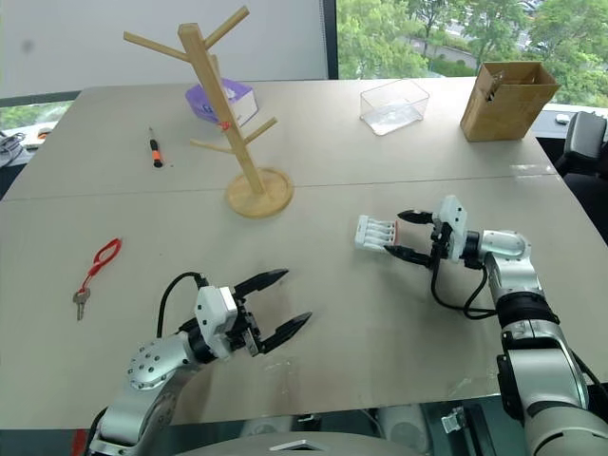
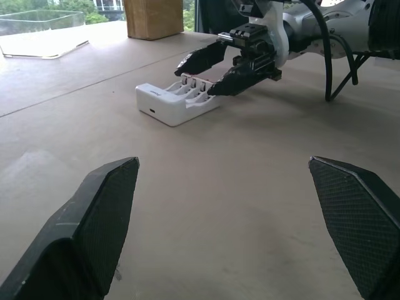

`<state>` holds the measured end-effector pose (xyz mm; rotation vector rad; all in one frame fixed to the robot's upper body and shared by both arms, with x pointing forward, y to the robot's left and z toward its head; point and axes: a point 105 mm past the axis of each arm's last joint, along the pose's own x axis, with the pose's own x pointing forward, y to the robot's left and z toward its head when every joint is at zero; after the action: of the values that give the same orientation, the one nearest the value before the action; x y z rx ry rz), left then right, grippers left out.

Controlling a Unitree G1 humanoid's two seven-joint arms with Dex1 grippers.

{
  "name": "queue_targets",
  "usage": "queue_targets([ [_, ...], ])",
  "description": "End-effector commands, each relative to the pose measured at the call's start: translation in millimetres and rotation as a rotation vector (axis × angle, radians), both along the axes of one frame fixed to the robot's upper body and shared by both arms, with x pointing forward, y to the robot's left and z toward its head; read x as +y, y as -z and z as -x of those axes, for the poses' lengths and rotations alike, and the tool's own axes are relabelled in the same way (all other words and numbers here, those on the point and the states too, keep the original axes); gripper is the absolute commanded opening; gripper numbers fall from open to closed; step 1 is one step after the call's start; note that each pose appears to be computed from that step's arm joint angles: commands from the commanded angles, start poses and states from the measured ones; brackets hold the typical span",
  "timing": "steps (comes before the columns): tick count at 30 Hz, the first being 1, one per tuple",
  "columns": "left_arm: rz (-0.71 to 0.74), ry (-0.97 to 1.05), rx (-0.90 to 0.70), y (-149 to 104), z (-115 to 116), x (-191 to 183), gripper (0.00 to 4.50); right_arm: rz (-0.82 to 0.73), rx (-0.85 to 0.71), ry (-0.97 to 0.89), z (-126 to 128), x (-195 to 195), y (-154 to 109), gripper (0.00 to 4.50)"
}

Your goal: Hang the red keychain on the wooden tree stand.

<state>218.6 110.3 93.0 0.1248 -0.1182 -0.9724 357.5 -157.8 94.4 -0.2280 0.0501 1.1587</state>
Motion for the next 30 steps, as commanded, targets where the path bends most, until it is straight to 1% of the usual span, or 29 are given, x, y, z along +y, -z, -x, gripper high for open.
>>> queue_targets([
  [1,0.007,0.002,-0.035,-10.0,3.3,-6.5,4.49,0.016,-0.024,-0.048,-1.4,7.7,-3.4,4.50],
  [8,0.005,-0.035,-0.036,-11.0,5.0,-3.6,4.49,0.066,0.024,-0.142,4.4,18.6,8.6,4.50],
  [16,0.009,-0.063,-0.031,-8.4,5.7,-1.1,4.49,0.065,0.053,-0.141,2.2,20.7,10.6,4.50],
  [17,0.010,-0.065,-0.030,-8.1,5.9,-0.8,4.50,0.064,0.054,-0.140,2.3,20.4,10.7,3.96],
  [18,0.010,-0.067,-0.029,-8.0,5.8,-0.6,4.50,0.064,0.054,-0.139,2.3,20.3,10.7,3.72],
  [19,0.010,-0.068,-0.028,-7.4,5.9,-0.6,4.50,0.059,0.054,-0.137,2.2,19.9,10.1,3.31],
  [22,0.011,-0.071,-0.025,-6.2,5.8,-0.7,4.50,0.046,0.046,-0.126,1.4,18.5,7.4,3.32],
  [24,0.012,-0.073,-0.027,-6.0,4.9,-1.0,4.50,0.006,0.033,-0.090,-3.2,16.7,-0.4,3.32],
  [26,0.015,-0.079,-0.032,-6.3,2.7,-1.3,4.50,-0.085,0.013,0.014,-17.1,11.3,-17.8,3.32],
  [28,0.017,-0.083,-0.037,-6.6,0.4,-1.7,4.50,-0.172,-0.012,0.177,-36.4,-2.8,-37.0,3.32],
  [30,0.017,-0.087,-0.042,-6.5,-2.4,-2.2,4.50,-0.197,-0.040,0.326,-50.9,-19.1,-48.1,3.32],
])
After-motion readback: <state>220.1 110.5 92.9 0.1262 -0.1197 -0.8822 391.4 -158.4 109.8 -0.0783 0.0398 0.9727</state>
